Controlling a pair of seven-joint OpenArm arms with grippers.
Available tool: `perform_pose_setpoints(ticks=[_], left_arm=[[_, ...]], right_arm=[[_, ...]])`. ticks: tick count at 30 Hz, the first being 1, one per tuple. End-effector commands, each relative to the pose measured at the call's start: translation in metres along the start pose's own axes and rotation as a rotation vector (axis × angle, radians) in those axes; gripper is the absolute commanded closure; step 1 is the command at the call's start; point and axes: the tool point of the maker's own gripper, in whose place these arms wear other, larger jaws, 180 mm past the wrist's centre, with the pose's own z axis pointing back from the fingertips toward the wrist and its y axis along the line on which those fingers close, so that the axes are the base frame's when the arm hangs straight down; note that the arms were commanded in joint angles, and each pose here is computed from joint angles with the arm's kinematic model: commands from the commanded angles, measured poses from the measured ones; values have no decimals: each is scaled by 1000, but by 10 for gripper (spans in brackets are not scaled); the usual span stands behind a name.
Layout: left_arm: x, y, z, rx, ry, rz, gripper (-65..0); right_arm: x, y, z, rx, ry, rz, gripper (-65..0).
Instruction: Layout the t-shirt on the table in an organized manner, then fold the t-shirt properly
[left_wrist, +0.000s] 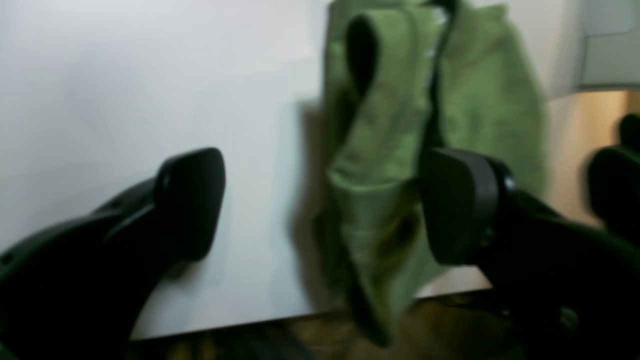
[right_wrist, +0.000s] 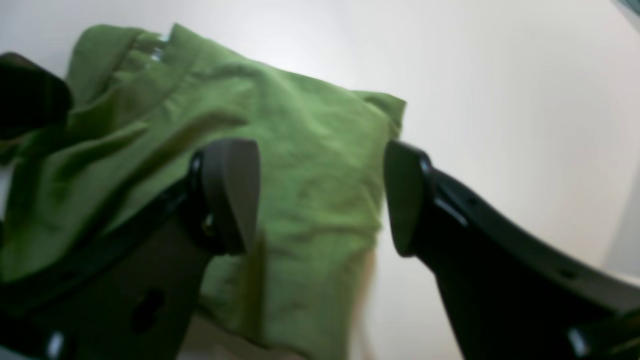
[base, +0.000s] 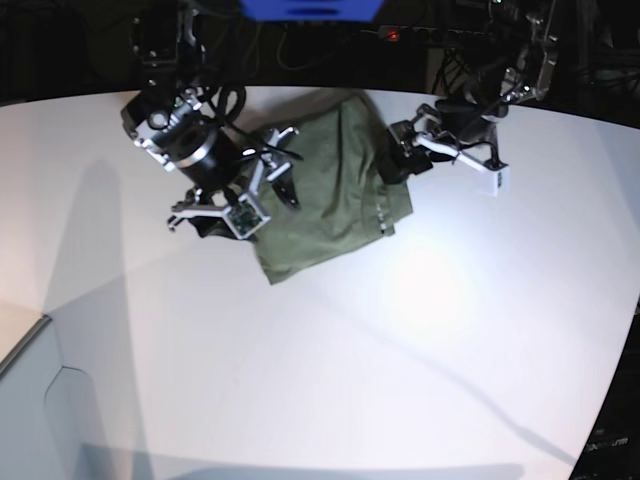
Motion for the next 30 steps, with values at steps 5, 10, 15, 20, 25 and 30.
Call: perform_pose_setpoints(ticks=[5, 10, 15, 20, 25, 30], left_arm=[[21, -31, 2, -106, -49, 57, -599], [20, -39, -21, -121, -30, 70, -599], [0, -48, -48, -128, 50, 65, -599], [-14, -39, -58, -100, 93, 67, -599], [-18, -22, -68, -54, 121, 77, -572], [-24, -20, -88, -24, 181, -19, -230]], right_arm=[[11, -15, 4, -38, -45, -7, -360], [6, -23, 7, -61, -36, -14, -361], [2, -30, 10, -75, -24, -8, -361], [-7, -43, 16, -98, -2, 9, -361], [-8, -63, 20, -152, -1, -1, -361], [-11, -69, 23, -171, 6, -6, -361]])
